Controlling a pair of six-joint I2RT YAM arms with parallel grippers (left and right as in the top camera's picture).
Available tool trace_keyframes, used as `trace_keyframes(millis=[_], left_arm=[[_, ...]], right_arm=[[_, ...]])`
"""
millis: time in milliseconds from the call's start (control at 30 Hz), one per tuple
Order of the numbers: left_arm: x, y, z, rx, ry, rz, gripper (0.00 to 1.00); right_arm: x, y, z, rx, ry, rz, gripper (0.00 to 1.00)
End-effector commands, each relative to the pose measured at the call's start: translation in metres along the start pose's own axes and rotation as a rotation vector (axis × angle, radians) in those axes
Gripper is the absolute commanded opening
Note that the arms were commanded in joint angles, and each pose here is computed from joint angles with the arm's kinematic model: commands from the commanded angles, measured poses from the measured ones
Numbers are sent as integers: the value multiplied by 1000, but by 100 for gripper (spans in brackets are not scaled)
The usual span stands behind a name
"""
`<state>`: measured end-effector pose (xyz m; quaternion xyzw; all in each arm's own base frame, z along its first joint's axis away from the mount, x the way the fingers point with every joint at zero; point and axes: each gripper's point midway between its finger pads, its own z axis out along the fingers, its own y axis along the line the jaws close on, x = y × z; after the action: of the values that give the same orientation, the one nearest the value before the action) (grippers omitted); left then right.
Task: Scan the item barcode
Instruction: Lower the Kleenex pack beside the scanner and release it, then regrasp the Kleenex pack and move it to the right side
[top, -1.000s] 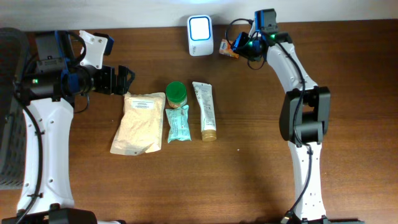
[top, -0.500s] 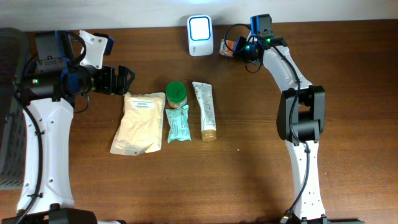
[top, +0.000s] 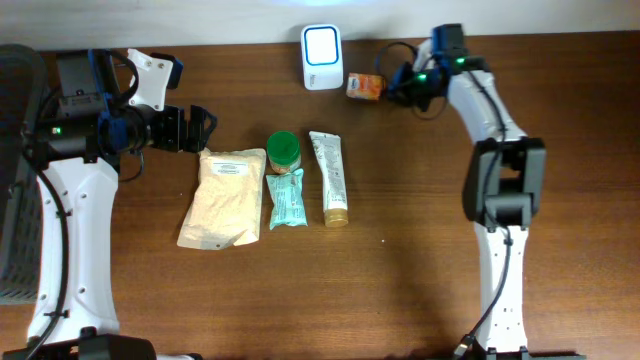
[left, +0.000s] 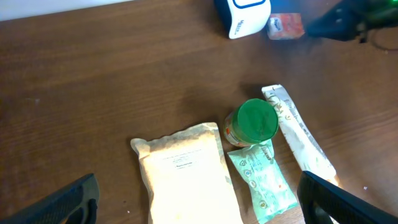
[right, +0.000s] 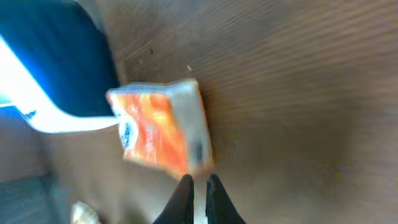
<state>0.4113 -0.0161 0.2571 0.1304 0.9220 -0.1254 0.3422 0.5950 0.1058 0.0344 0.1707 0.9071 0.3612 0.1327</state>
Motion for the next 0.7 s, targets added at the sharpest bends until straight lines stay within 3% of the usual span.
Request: trace_keyframes(millis=[0,167,367,667], left_arm=[[0,4,1,-5,0,10,99],[0,3,1,-5,0,10,99],[0,4,1,-5,0,10,99],[0,3,1,-5,0,10,99]], right_arm=[[-9,56,-83,-175,-21,-55,4],[-13,66,-113,-102,-92,-183,5],[-17,49,-62,250,-203,-356,47],[-24,44,14,407,-328,-463,50]])
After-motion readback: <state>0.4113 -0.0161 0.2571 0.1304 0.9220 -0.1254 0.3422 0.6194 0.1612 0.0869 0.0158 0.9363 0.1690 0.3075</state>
